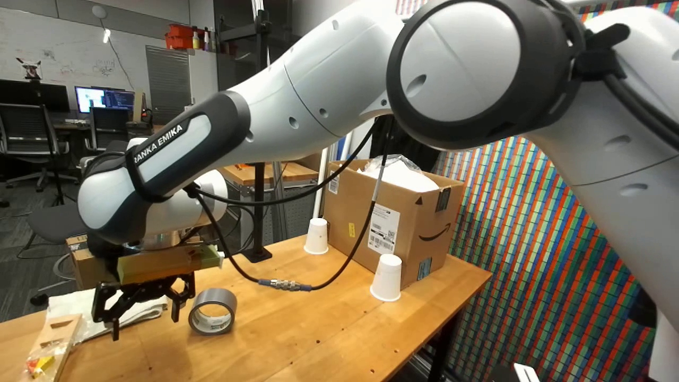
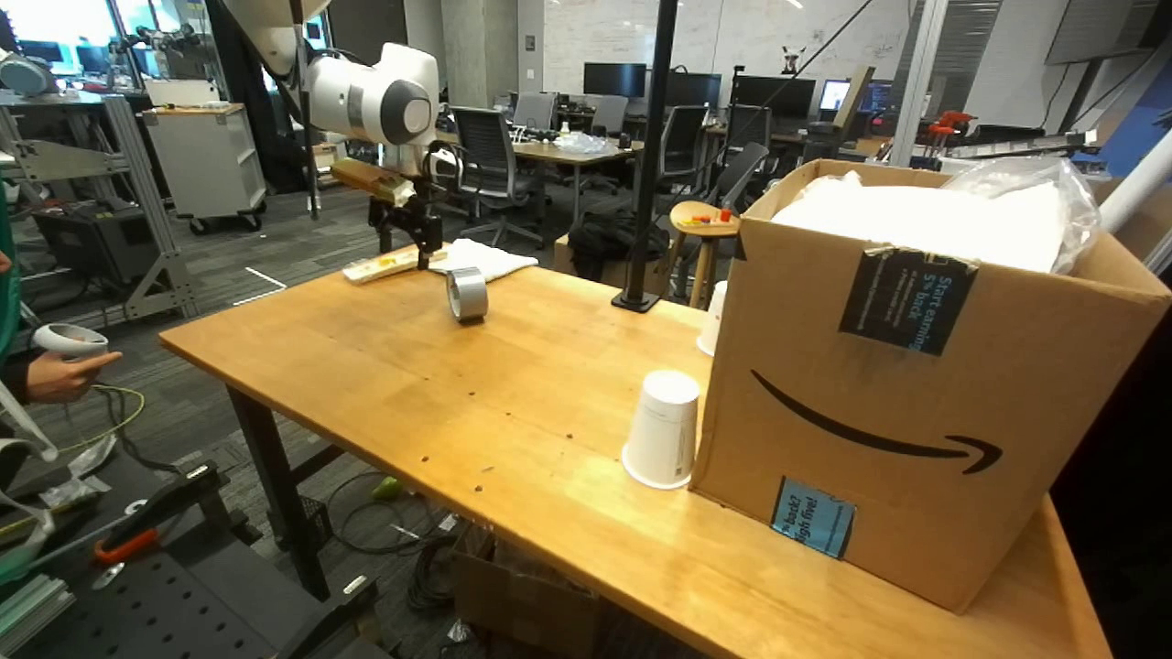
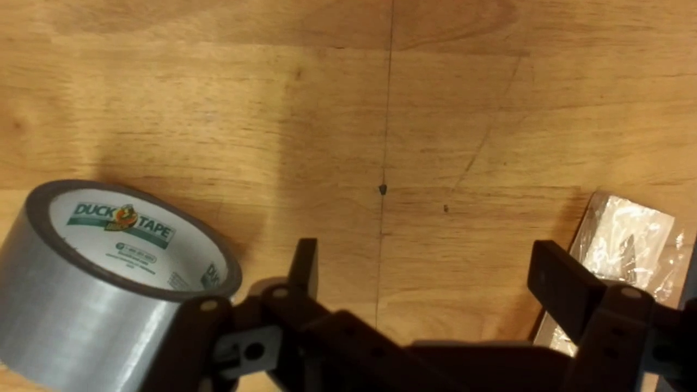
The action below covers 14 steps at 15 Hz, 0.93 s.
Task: Roll the grey masking tape to the right
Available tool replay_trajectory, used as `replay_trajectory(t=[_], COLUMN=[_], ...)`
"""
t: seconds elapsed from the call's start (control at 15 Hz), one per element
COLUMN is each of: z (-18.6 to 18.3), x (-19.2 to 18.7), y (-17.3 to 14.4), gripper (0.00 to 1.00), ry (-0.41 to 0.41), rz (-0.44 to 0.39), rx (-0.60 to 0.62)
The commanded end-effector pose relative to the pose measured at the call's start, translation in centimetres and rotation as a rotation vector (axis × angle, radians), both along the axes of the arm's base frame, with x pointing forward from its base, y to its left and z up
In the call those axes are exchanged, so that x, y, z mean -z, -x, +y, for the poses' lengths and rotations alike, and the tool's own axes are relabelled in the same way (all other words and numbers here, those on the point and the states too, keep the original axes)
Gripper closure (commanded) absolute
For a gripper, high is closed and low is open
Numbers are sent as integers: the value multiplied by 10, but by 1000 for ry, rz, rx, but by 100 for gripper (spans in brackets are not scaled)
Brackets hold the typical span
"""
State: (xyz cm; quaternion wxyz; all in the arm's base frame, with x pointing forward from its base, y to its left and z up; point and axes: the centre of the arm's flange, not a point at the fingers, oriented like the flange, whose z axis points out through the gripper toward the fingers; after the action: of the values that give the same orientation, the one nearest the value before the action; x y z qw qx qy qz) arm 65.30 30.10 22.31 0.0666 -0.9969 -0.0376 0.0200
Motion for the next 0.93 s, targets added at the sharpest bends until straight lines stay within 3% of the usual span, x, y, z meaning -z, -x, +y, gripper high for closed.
replay_trajectory(t=[0.0,0.87], z=[-5,-37], x=[-1,5], y=[-34,-40], gripper=[0,0], ry=[7,8], rz=[-1,16], rx=[-16,27])
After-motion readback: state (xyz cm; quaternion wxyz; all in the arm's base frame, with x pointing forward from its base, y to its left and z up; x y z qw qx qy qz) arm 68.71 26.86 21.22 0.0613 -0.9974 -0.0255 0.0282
